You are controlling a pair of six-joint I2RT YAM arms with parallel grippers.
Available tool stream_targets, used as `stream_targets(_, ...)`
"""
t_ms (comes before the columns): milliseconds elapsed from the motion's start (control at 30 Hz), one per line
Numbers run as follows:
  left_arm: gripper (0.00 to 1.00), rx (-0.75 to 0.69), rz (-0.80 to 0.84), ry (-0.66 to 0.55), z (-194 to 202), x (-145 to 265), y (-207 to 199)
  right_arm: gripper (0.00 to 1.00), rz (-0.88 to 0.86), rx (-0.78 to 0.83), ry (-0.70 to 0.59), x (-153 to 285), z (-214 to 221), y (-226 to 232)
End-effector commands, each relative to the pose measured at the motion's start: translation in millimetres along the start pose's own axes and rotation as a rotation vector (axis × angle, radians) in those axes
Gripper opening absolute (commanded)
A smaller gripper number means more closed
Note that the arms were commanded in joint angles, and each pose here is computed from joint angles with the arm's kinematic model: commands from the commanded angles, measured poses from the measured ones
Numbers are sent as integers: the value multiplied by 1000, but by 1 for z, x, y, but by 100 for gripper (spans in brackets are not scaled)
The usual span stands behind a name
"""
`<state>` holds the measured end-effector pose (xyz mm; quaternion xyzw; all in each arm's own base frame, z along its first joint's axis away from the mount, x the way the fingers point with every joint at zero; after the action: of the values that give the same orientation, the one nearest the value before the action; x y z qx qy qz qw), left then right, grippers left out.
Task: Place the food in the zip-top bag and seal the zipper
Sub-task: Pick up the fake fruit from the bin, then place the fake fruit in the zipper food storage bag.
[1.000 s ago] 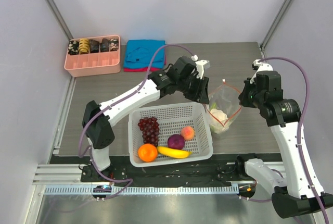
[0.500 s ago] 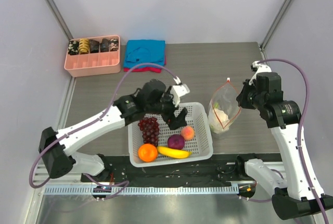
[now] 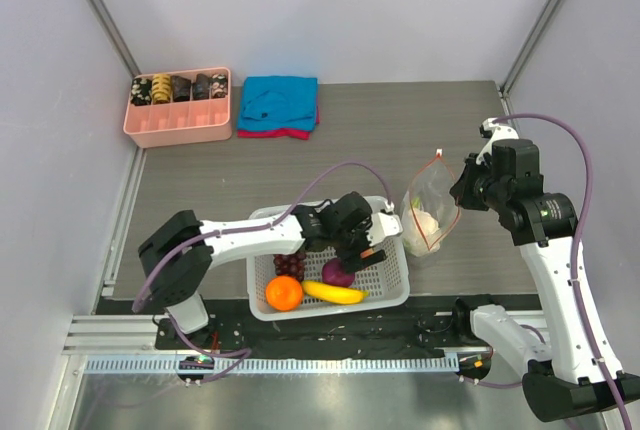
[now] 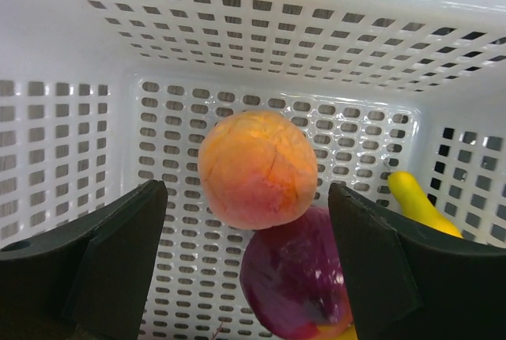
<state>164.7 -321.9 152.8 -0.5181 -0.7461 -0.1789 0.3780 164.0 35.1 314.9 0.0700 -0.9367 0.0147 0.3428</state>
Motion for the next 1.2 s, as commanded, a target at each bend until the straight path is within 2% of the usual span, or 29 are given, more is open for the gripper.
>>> stream_targets(0,82,-61,-32,-48,-12,-12,1,1,-11,-3,-19,2,-1,0)
stream_targets(67,77,-63,-32,-36,-11,-16,0,1,-10,-4,-19,1,0,0)
stream_targets(167,58,-50,-28,-25,-17,-9,-3,1,-8,4,-22,3,-1,0)
stream_targets(200,46,-50,-24,-49,-24,2,-5,1,-8,6,-19,3,-1,0)
stream_targets(267,32,-45,-7,-93,-36,21,-9,1,-8,7,-21,3,-2,0)
stream_targets(300,30,-40,9,-139,-45,38,-13,1,-10,7,-18,2,-2,0)
stream_targets(400,29,-26,55,-246,-70,74,-23,1,-26,2,-14,1,-2,2)
stream_targets(433,29,-30,56,-325,-85,96,-26,1,-30,0,-14,1,-2,2)
stream_targets(567,30,2,33,-561,-135,141,-31,1,-40,-6,-11,0,-1,3)
stream_targets(700,31,103,90,-651,-169,147,-39,1,-45,-13,-11,0,-2,4)
stream_targets(833,31,157,123,-623,-186,119,-42,1,-30,-18,-29,3,-8,3)
stream_targets(1033,31,160,132,-607,-196,88,-39,1,-16,-28,-33,4,-9,2)
stream_targets(1167,32,173,50,-564,-197,58,-27,1,14,-30,-38,4,-11,-1)
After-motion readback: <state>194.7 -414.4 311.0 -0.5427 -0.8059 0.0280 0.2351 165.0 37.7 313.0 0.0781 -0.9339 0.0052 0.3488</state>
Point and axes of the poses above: each gripper's point midway between its finger pads, its own x axis back along the fingers, its own y axis along the line the jaws close on, z = x × y, the point moved 9 cm from there along x, back along the fingers, and after that the axes turned 14 degrees about x, right-handed, at the moved point
